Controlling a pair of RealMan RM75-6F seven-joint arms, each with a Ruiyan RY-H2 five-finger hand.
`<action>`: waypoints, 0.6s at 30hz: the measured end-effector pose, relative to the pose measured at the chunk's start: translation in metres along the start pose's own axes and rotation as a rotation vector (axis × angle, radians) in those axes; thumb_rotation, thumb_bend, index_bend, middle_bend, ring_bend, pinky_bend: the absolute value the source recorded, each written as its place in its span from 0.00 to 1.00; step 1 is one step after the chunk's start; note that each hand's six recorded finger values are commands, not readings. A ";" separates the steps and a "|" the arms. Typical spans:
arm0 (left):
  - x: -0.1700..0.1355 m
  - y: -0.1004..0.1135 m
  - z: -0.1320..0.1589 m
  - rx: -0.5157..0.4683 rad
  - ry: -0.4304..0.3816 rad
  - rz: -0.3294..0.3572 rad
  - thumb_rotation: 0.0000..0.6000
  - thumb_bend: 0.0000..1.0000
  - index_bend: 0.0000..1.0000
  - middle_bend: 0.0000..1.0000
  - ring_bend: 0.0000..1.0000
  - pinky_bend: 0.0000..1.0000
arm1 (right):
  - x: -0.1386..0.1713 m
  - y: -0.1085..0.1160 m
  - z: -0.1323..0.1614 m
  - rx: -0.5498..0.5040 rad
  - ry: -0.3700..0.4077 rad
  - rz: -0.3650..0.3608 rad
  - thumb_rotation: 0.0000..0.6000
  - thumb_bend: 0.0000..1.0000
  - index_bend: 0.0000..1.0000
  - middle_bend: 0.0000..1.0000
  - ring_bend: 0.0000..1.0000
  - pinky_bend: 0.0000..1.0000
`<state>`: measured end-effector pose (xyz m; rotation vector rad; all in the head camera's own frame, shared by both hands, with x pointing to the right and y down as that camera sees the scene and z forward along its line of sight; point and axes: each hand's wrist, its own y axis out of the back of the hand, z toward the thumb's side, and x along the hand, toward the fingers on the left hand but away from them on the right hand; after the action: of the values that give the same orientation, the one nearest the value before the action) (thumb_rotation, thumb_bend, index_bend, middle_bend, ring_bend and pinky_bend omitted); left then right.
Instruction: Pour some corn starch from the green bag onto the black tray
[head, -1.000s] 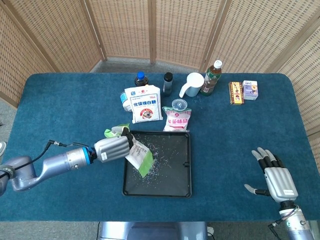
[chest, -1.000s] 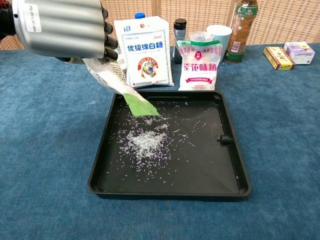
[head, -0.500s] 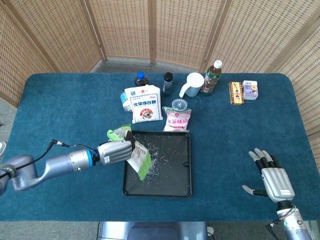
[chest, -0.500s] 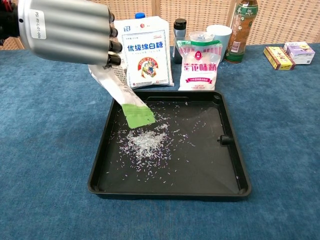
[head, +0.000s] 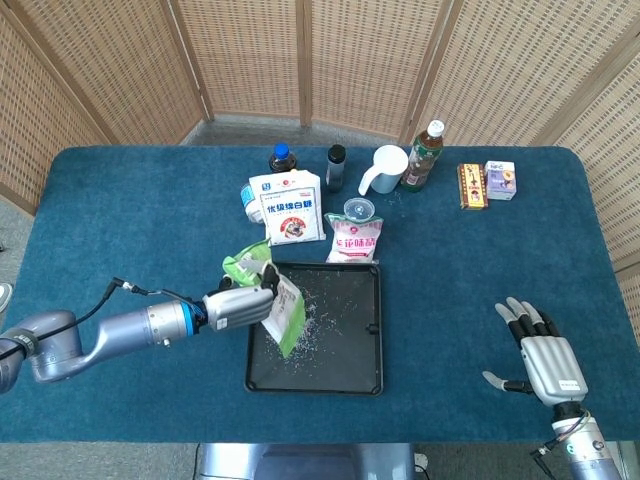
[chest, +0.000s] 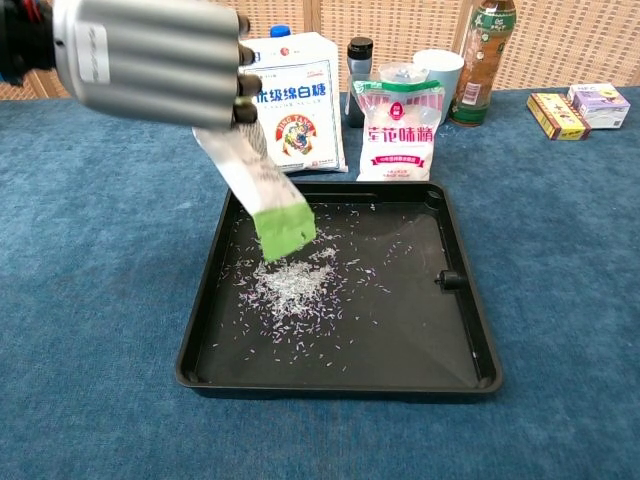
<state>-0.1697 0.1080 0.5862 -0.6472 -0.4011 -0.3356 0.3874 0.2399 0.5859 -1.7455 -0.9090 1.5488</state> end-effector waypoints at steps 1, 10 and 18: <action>0.001 0.001 0.002 -0.005 -0.005 0.000 1.00 0.48 0.93 0.82 0.68 0.65 | 0.000 0.000 0.000 -0.001 -0.001 0.000 0.69 0.03 0.04 0.02 0.00 0.08; 0.007 0.010 0.005 -0.066 0.015 -0.005 1.00 0.39 1.00 0.94 0.91 0.81 | -0.001 0.000 -0.002 -0.004 -0.004 0.003 0.69 0.02 0.04 0.02 0.00 0.08; 0.008 0.011 0.009 -0.114 0.033 0.003 1.00 0.41 1.00 0.94 0.91 0.82 | -0.001 -0.001 -0.002 -0.002 -0.005 0.003 0.69 0.02 0.04 0.02 0.00 0.08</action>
<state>-0.1601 0.1206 0.5909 -0.7523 -0.3510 -0.3673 0.3896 0.2396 0.5869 -1.7462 -0.9114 1.5554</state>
